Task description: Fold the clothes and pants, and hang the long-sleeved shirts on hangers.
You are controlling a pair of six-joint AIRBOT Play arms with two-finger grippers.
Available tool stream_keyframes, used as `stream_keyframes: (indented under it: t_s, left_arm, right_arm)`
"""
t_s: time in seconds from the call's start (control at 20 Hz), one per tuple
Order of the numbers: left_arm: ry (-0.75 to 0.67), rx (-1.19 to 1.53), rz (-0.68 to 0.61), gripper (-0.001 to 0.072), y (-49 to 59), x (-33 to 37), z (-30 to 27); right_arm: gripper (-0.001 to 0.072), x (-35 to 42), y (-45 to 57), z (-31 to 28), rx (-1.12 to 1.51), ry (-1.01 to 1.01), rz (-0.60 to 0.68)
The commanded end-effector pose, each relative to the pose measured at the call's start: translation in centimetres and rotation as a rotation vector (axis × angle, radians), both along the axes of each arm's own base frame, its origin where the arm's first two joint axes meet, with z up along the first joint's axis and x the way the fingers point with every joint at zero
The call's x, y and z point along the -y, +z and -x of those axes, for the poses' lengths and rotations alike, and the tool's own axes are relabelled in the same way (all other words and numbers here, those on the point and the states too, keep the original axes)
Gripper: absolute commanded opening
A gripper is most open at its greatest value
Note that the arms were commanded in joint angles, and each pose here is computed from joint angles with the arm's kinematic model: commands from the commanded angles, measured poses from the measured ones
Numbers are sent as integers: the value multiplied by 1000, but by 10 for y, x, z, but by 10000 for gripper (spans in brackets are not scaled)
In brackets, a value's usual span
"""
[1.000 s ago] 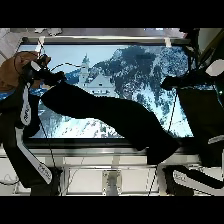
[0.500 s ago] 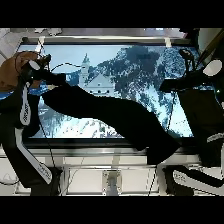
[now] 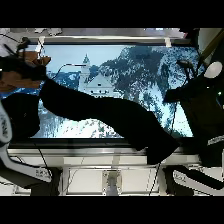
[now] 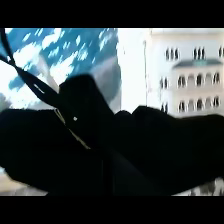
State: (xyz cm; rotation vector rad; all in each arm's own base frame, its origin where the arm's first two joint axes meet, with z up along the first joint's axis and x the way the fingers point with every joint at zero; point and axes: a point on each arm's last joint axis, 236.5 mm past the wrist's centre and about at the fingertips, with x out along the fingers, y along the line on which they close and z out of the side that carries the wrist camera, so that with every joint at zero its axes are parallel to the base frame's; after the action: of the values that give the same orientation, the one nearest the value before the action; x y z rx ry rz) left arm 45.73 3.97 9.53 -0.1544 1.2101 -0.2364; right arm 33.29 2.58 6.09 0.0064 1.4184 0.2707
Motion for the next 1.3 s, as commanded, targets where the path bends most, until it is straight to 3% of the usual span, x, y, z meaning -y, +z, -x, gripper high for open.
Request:
stream_keyframes:
  t_s: [0.0,0.15,0.3,0.6,0.75,0.85,0.95,1.25]
  left_arm:
    - [100,-89,-97,19,22,-37,77]
    - [218,-129,-167,19,5,-63,138]
    - [292,-162,-153,19,-20,-66,175]
    - [304,-148,-136,20,-34,-65,173]
    - [309,-129,-142,19,-33,-67,169]
    - [309,-129,-142,20,-33,-67,169]
    - [311,-123,-144,20,-33,-68,167]
    - [311,-122,-144,19,-33,-68,167]
  right_arm:
    - [554,3,-41,30,-125,12,13]
    - [554,1,-88,51,-188,-2,8]
    - [555,1,-113,57,-192,-15,8]
    - [554,49,-116,73,-244,62,168]
    - [554,71,-114,81,-259,-97,45]
    - [482,72,-103,82,-234,-226,-167]
    - [483,72,-92,78,-178,-352,-371]
    - [483,60,-159,119,-207,-445,-424]
